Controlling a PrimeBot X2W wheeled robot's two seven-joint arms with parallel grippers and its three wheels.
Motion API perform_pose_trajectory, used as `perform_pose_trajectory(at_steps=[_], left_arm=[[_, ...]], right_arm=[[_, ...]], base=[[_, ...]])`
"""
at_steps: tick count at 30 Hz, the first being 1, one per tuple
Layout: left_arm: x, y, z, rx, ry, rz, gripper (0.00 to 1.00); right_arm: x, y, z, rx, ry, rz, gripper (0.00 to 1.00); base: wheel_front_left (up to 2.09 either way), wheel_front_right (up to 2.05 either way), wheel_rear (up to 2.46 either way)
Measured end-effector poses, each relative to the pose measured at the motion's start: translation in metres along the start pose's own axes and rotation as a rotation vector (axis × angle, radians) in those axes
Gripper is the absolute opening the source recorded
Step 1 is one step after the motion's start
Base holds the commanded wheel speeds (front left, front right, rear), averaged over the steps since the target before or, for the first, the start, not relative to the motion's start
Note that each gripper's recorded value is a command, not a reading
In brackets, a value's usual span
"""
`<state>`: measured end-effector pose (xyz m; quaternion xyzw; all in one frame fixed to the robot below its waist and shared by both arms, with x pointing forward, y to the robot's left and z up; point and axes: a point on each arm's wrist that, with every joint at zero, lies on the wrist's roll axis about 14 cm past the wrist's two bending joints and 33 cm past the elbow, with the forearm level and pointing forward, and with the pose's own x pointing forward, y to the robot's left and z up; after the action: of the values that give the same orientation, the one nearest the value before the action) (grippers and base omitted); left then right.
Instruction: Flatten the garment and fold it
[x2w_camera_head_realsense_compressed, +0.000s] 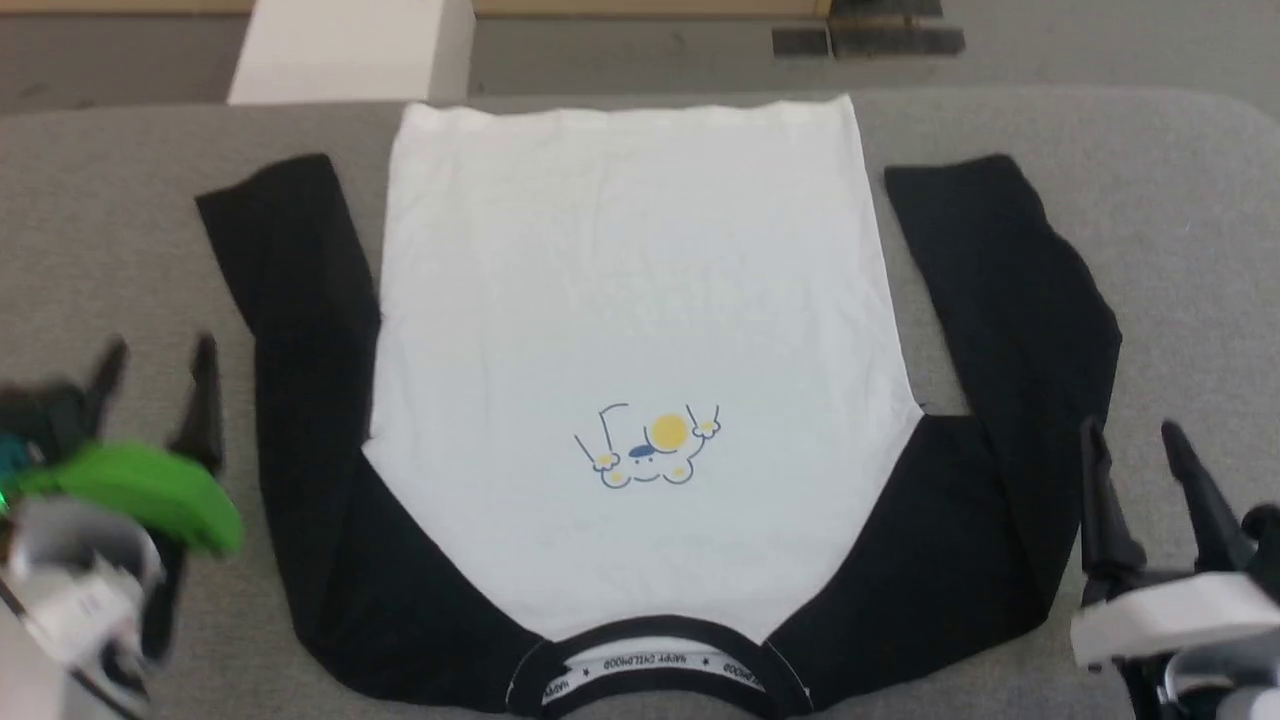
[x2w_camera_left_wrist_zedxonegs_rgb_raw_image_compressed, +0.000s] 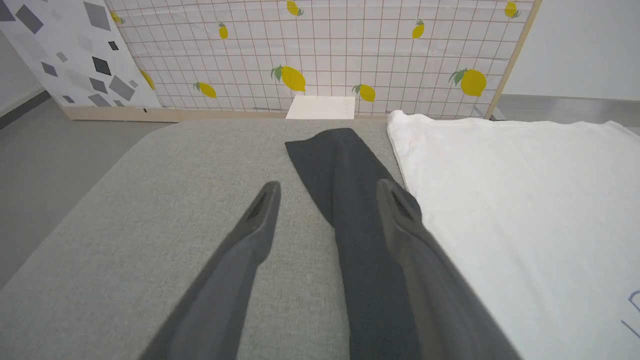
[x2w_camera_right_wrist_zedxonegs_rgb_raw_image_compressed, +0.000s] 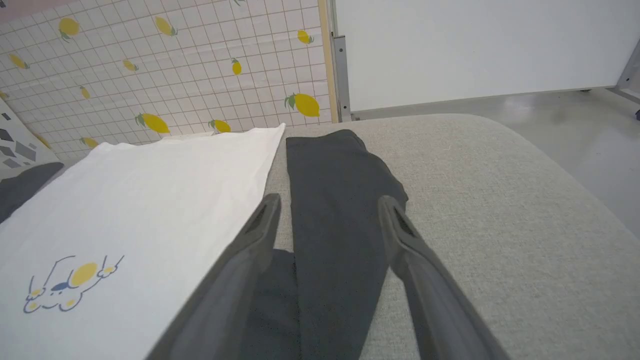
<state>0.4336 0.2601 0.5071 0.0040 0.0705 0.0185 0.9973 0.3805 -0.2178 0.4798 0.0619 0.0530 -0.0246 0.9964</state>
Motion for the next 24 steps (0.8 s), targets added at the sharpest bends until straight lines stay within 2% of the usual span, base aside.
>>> perform_pose_trajectory(at_steps=[4, 10, 16, 22, 24], left_arm=[[0.051, 0.008, 0.020, 0.058, 0.006, -0.014, 1.00], [0.115, 0.020, 0.007, 0.014, 0.148, 0.024, 1.00], [0.150, 0.032, -0.040, -0.081, 0.345, 0.096, 1.00], [0.162, 0.034, -0.103, -0.166, 0.565, 0.159, 1.00], [0.163, 0.034, -0.111, -0.171, 0.616, 0.171, 1.00]], right_arm=[[0.020, 0.004, 0.005, -0.003, -0.033, 0.010, 1.00], [0.047, 0.006, 0.003, -0.011, -0.051, 0.015, 1.00], [0.061, -0.002, -0.014, -0.010, -0.020, -0.003, 1.00], [0.063, -0.017, -0.041, -0.021, 0.042, -0.044, 1.00], [0.061, -0.021, -0.047, -0.026, 0.060, -0.057, 1.00]], base=[[0.00, 0.00, 0.00], [0.00, 0.00, 0.00], [0.00, 0.00, 0.00], [0.00, 0.00, 0.00], [0.00, 0.00, 0.00]])
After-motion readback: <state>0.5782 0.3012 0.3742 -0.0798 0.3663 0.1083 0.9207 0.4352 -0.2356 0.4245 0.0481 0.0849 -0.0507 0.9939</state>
